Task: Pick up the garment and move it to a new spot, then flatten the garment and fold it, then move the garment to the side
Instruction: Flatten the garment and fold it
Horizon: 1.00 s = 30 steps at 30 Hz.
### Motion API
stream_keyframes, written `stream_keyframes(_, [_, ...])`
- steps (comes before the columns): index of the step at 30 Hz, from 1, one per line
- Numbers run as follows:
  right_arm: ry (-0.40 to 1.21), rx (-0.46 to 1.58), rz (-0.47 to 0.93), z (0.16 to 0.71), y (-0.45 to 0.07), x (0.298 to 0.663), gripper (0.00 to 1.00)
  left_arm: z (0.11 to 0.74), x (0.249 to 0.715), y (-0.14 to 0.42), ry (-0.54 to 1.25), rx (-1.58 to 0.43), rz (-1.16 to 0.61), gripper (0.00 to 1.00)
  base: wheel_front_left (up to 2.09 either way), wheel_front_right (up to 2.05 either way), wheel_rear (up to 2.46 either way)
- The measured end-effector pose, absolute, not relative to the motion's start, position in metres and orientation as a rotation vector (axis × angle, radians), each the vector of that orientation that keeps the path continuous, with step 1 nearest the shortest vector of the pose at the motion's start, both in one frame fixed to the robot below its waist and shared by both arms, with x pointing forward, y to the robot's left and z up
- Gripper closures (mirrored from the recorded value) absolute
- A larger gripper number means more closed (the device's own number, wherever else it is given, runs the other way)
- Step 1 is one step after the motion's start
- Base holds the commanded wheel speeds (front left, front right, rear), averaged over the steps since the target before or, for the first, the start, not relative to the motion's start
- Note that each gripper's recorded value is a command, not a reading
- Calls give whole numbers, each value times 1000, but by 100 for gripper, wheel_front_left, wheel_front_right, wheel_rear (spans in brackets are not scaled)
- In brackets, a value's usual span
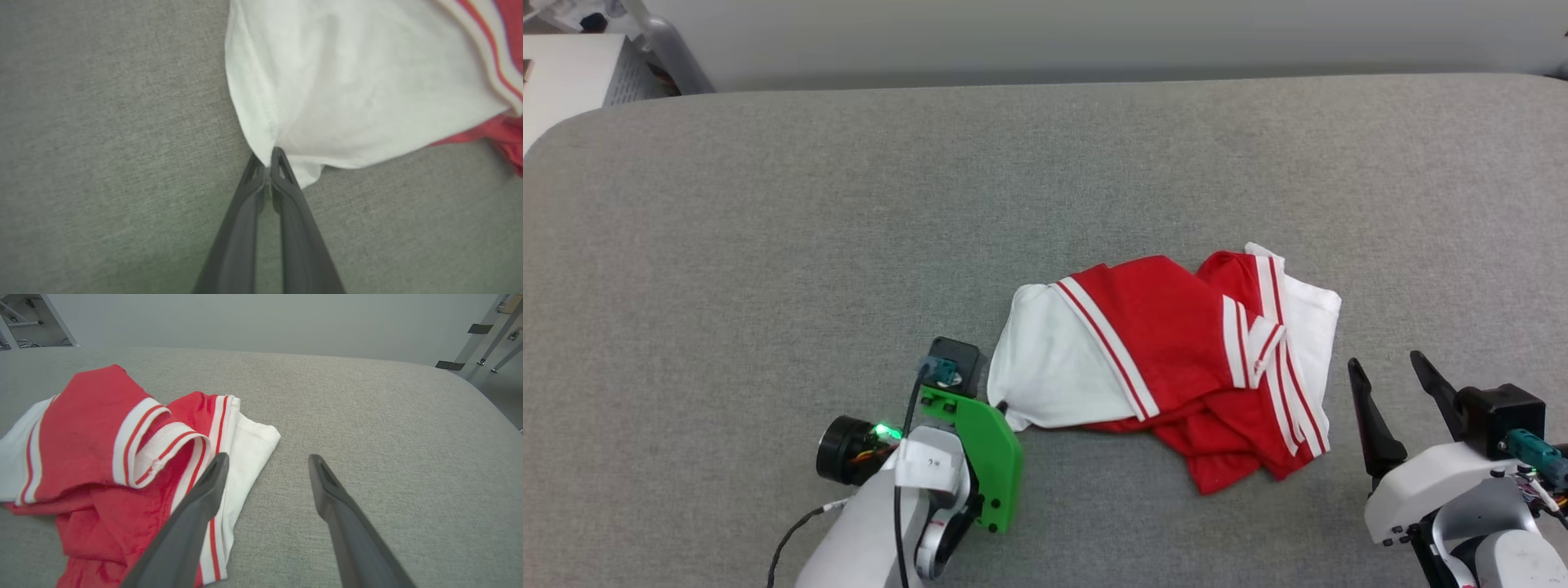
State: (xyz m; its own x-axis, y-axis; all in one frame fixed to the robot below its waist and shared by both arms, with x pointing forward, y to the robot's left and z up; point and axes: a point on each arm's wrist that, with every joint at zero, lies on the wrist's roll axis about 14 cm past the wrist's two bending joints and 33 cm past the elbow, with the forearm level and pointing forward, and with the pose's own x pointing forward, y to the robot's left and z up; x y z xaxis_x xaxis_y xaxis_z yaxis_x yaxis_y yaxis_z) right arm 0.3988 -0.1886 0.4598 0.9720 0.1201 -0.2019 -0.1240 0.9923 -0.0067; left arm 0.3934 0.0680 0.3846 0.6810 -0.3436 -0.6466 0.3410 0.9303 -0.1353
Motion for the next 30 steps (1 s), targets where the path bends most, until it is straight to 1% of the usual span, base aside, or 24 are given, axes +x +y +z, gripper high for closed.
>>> stream_keyframes(8, [184,-19,171,468,-171,398,0,410,388,131,628,-80,-210,100,0,0,0])
stream_keyframes(13, [218,-37,194,461,-164,395,0,413,375,177,621,-91,-106,100,0,0,0])
stream_keyframes(20, [281,-41,212,447,-156,394,0,395,358,189,671,-84,-118,100,0,0,0])
stream_keyframes(22, [287,-42,215,446,-156,394,0,397,359,190,646,-81,-115,0,0,0,0])
stream_keyframes(26, [291,-45,221,447,-154,393,0,408,364,194,552,-64,-103,0,0,0,0])
stream_keyframes(30, [285,-58,235,451,-151,395,0,434,373,197,392,-48,-94,0,0,0,0])
